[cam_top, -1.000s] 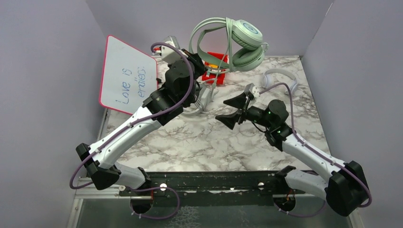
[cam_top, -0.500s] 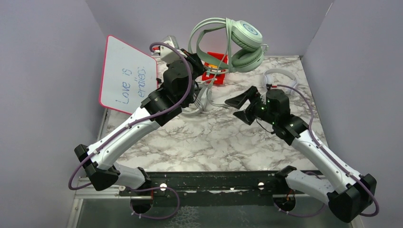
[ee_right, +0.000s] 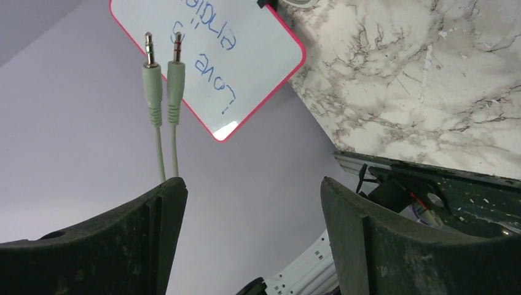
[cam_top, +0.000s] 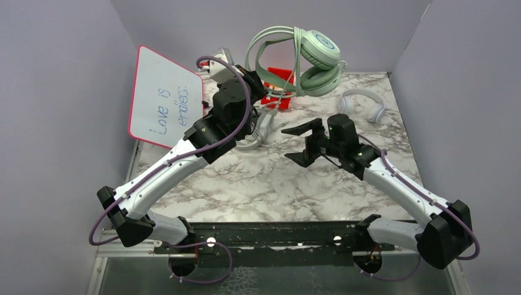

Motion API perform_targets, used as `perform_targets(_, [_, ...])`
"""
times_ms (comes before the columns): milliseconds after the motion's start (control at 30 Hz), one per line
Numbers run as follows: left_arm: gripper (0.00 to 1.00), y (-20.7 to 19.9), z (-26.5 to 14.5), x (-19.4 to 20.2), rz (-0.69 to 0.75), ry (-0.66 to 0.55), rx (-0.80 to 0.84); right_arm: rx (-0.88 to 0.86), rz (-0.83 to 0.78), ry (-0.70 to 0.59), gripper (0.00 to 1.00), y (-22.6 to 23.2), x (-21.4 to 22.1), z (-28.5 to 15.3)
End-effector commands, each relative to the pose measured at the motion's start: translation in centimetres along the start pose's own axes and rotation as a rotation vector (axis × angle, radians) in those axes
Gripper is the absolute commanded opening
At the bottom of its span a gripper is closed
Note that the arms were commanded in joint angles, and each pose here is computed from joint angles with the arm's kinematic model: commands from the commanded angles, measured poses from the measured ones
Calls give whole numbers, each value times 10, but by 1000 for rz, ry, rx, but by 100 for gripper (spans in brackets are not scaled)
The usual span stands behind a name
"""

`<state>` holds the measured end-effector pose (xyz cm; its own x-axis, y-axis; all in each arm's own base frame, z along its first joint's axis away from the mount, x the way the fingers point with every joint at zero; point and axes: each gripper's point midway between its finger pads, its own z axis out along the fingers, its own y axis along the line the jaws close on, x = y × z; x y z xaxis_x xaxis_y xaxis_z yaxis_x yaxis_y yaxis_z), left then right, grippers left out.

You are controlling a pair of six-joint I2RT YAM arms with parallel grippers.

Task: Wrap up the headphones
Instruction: Wrap the headphones cable around the headphones.

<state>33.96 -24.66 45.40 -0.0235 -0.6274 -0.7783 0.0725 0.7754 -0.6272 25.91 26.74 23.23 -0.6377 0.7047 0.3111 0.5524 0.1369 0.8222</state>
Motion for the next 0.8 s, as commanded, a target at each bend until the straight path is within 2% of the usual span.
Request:
perform_targets(0, [0, -20, -10, -33, -133, -66, 81, -15, 85, 45, 84, 12, 5, 12])
perform_targets(167, [0, -17, -10, -32, -123, -69, 81, -59, 82, 35, 83, 28, 4, 14])
perform_targets(367, [0, -15, -11, -30, -118, -72, 80, -102, 112, -50, 83, 33, -7, 2])
perform_targets(567, [0, -18, -10, -29, -125, -68, 89, -71, 127, 2, 82, 32, 1, 8])
perform_targets(767, [0, -21, -11, -29, -139, -60, 105, -60, 175, -8, 79, 27, -4, 16])
